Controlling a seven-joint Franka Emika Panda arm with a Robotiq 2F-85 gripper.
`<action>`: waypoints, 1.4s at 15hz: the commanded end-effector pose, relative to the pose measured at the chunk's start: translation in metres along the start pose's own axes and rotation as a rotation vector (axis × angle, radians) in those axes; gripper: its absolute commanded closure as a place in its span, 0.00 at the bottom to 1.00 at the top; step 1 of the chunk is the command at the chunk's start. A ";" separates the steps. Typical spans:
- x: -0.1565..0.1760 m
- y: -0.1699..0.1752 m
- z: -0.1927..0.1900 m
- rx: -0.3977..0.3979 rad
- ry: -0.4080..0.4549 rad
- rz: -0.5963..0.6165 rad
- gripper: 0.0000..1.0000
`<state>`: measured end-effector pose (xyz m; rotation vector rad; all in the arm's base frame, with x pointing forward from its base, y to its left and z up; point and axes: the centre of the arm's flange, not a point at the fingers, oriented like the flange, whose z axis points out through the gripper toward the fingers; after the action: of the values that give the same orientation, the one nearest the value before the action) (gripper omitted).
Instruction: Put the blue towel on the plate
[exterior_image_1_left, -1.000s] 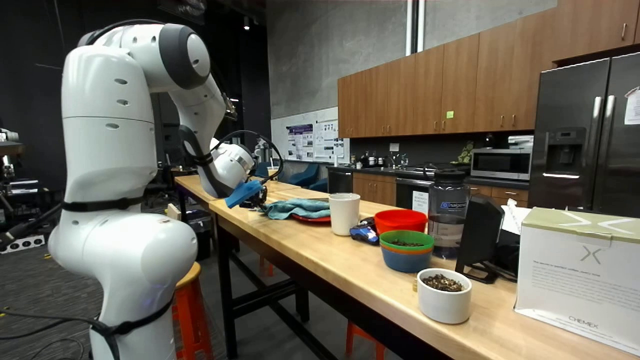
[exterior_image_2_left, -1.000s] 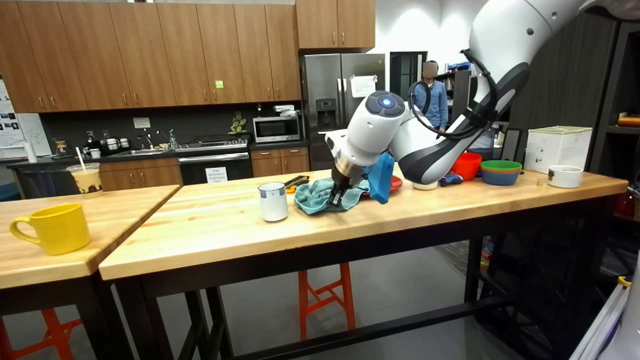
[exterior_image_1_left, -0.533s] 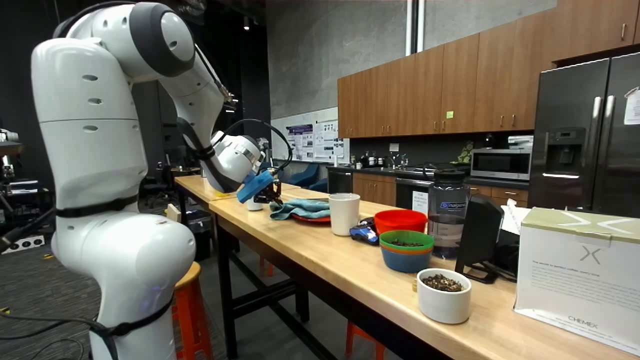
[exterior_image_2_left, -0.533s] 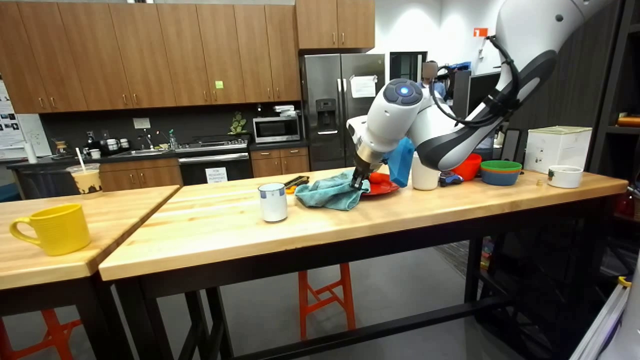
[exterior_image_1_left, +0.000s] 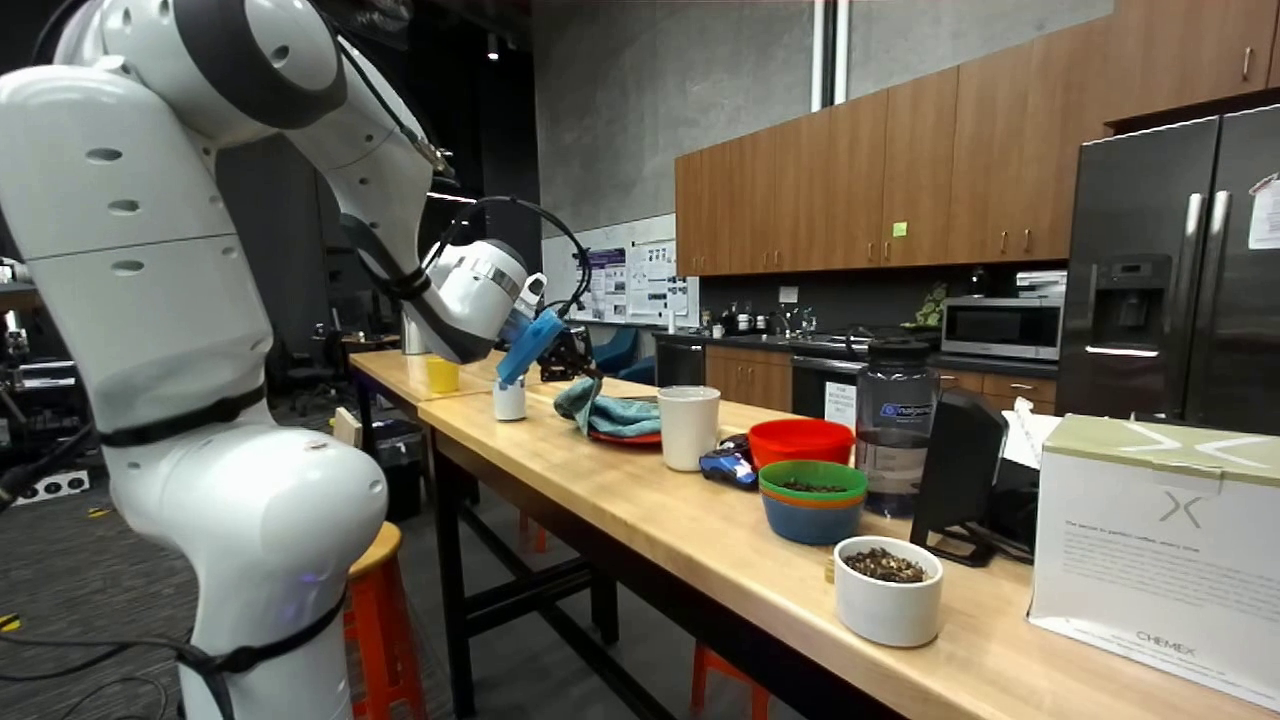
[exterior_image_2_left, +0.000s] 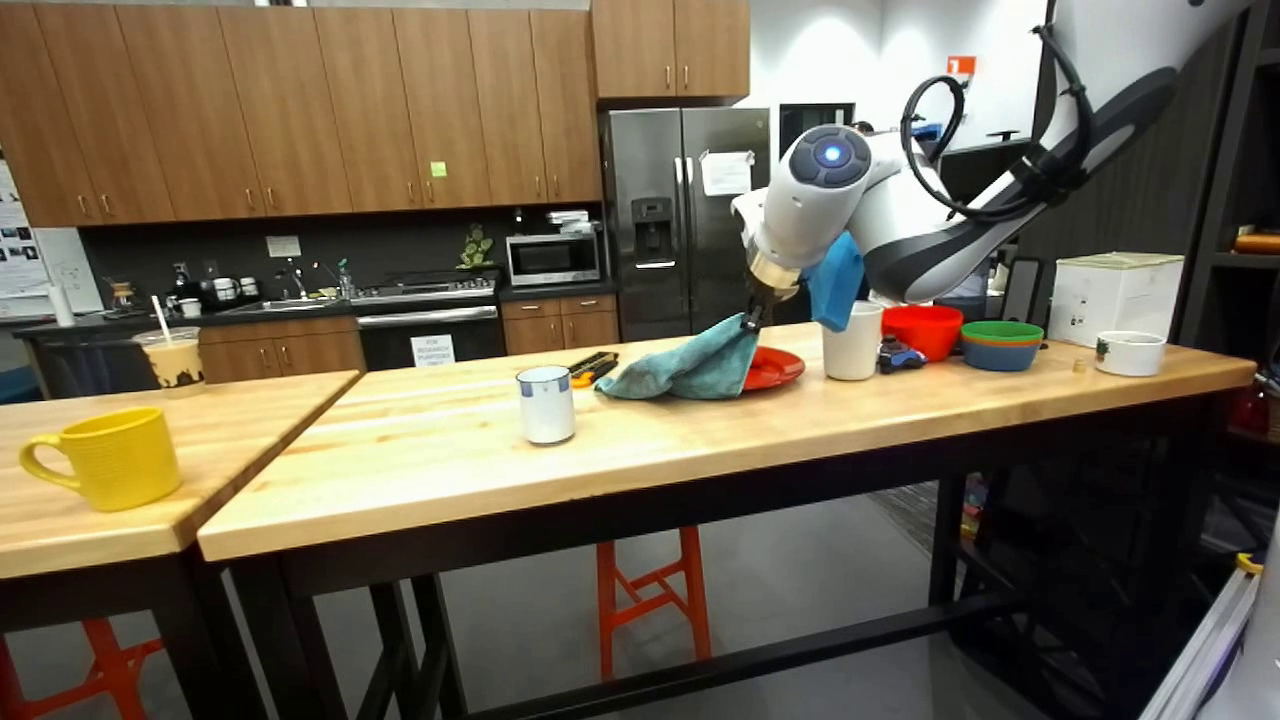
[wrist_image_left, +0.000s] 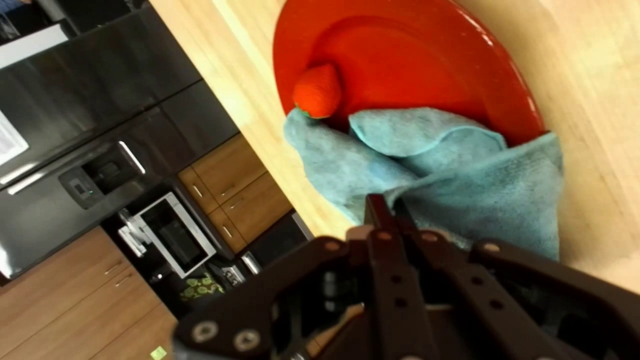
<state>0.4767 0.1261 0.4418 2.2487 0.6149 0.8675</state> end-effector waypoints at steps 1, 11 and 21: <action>-0.006 0.026 0.012 -0.109 0.001 0.009 0.99; 0.016 0.072 0.106 -0.227 0.043 0.031 0.99; 0.001 0.048 0.165 -0.037 -0.079 -0.035 0.99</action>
<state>0.5955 0.0364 0.3828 2.1951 0.5558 0.8001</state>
